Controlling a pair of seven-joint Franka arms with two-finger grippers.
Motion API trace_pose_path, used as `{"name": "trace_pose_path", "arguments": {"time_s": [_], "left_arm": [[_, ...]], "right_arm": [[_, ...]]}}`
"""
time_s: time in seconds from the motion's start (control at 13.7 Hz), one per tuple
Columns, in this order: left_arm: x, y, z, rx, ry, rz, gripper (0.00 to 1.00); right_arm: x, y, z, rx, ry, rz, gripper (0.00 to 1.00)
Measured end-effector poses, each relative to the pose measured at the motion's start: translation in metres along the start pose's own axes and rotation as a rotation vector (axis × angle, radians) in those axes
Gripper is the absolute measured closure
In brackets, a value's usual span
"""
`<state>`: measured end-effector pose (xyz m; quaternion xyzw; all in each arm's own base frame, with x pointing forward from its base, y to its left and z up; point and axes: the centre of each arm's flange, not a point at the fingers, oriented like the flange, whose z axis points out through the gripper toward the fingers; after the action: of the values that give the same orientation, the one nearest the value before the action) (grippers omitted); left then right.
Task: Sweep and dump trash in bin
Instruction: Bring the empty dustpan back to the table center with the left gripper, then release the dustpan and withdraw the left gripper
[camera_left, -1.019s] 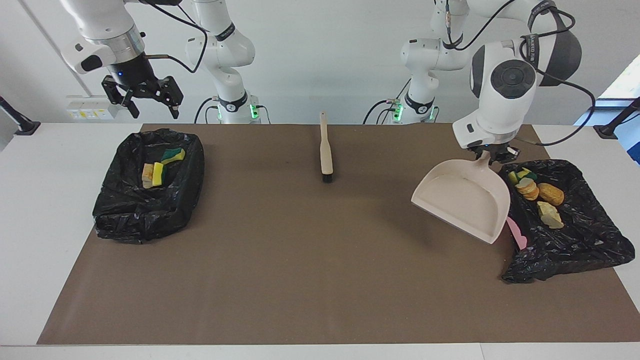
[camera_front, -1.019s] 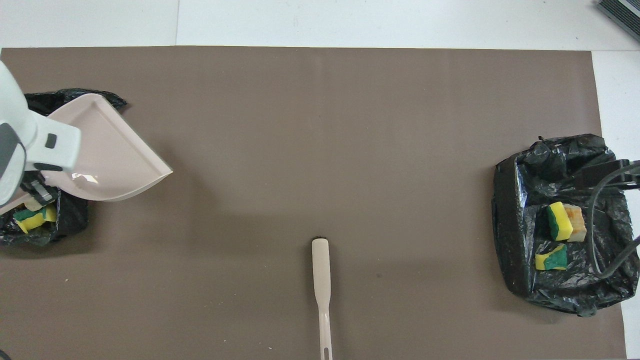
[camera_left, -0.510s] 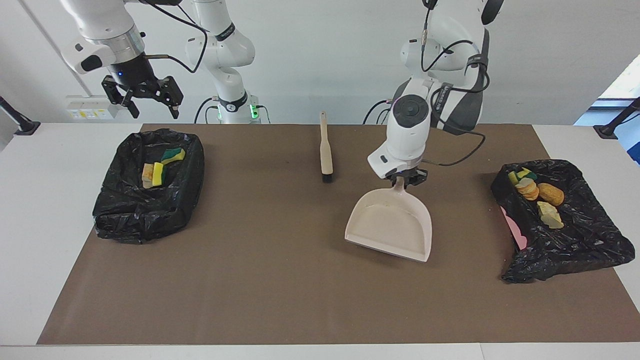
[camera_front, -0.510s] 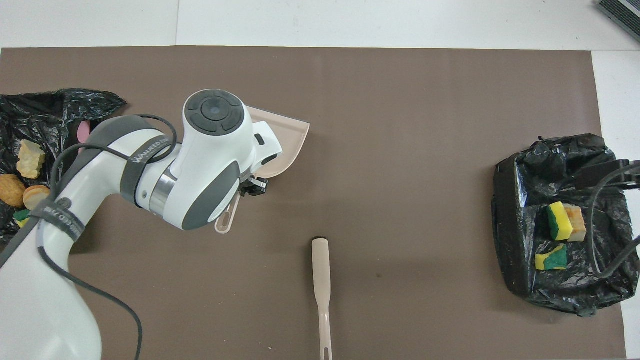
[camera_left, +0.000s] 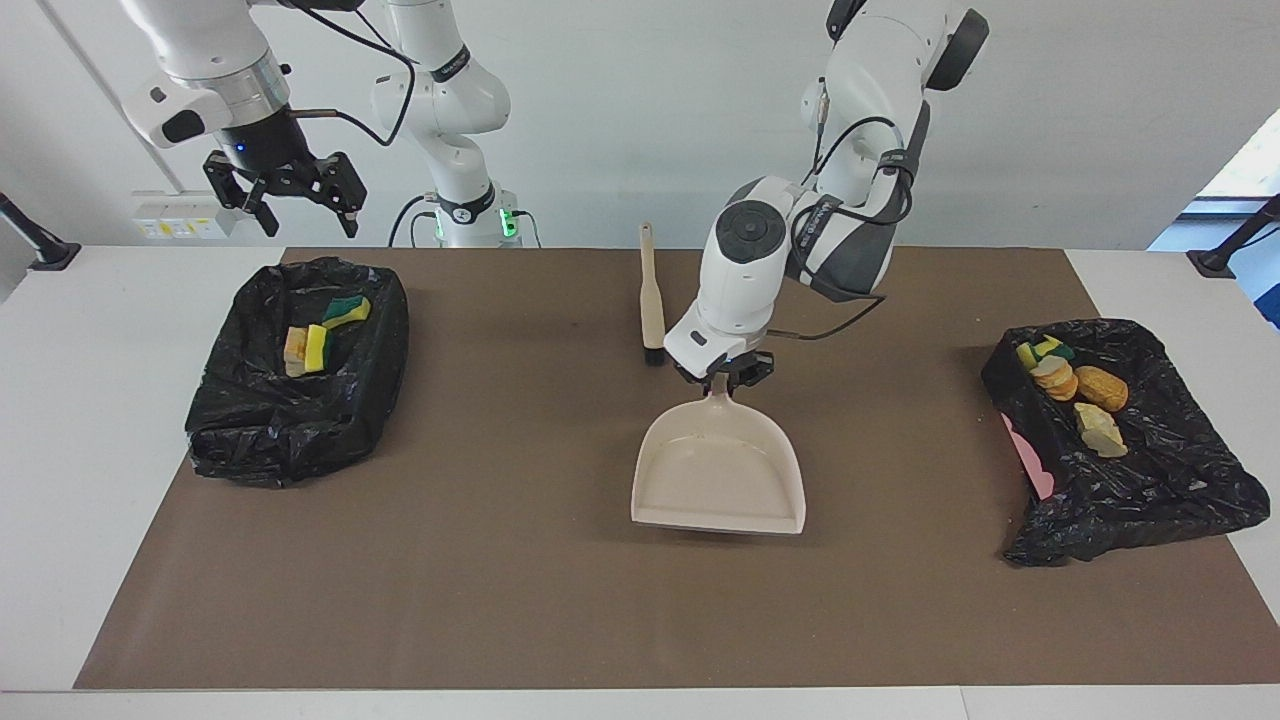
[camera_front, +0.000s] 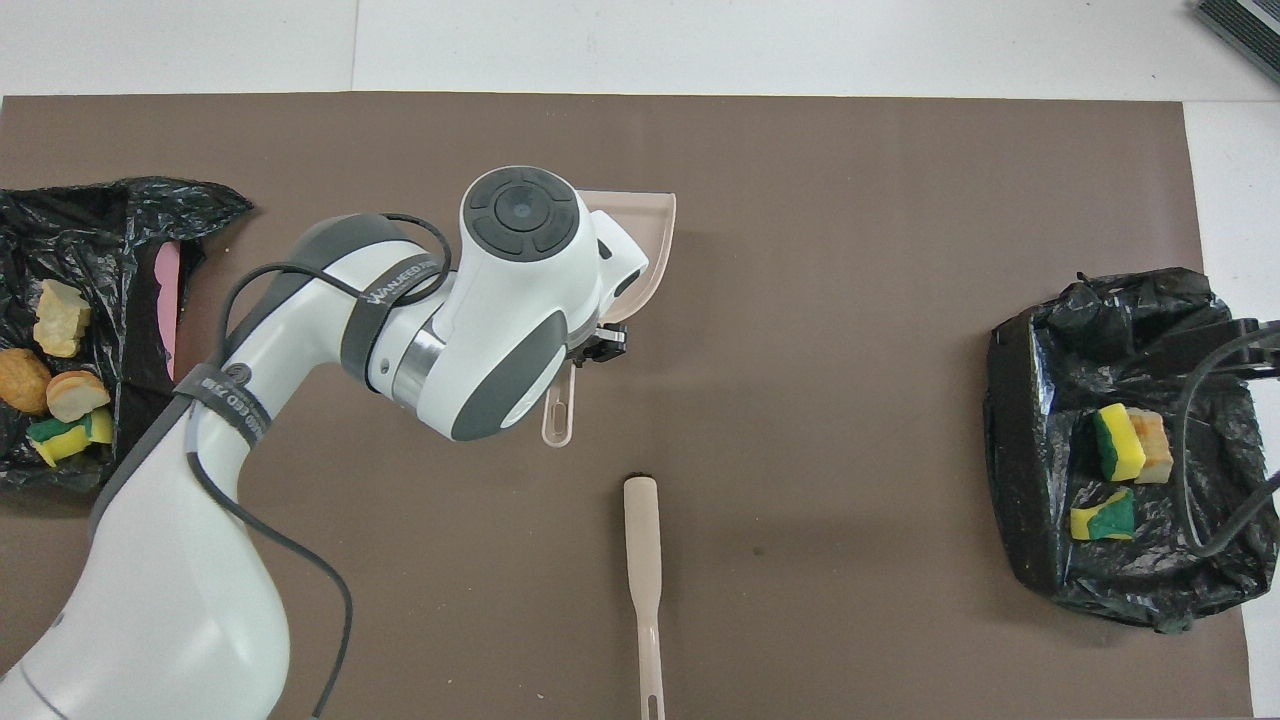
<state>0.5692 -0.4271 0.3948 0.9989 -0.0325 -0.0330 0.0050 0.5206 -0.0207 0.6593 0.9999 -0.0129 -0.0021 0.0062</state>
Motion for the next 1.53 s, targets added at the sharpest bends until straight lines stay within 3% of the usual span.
{"name": "trace_pose_path", "arguments": {"time_s": [0.29,0.87,1.09,1.38,1.53], "left_arm": [[0.019,0.014,0.024,-0.01,-0.004,-0.028,0.68],[0.006,0.019,0.052,-0.005,0.009,-0.001,0.68],[0.004,0.018,0.04,-0.012,0.033,-0.001,0.54],[0.018,-0.023,-0.025,-0.026,0.123,-0.062,0.01],[0.027,-0.073,-0.06,0.025,0.15,-0.065,0.0]], "right_arm": [[0.0,0.0,0.0,0.0,0.0,0.0,0.0],[0.0,0.0,0.0,0.0,0.0,0.0,0.0],[0.0,0.0,0.0,0.0,0.0,0.0,0.0],[0.0,0.0,0.0,0.0,0.0,0.0,0.0],[0.0,0.0,0.0,0.0,0.0,0.0,0.0]]}}
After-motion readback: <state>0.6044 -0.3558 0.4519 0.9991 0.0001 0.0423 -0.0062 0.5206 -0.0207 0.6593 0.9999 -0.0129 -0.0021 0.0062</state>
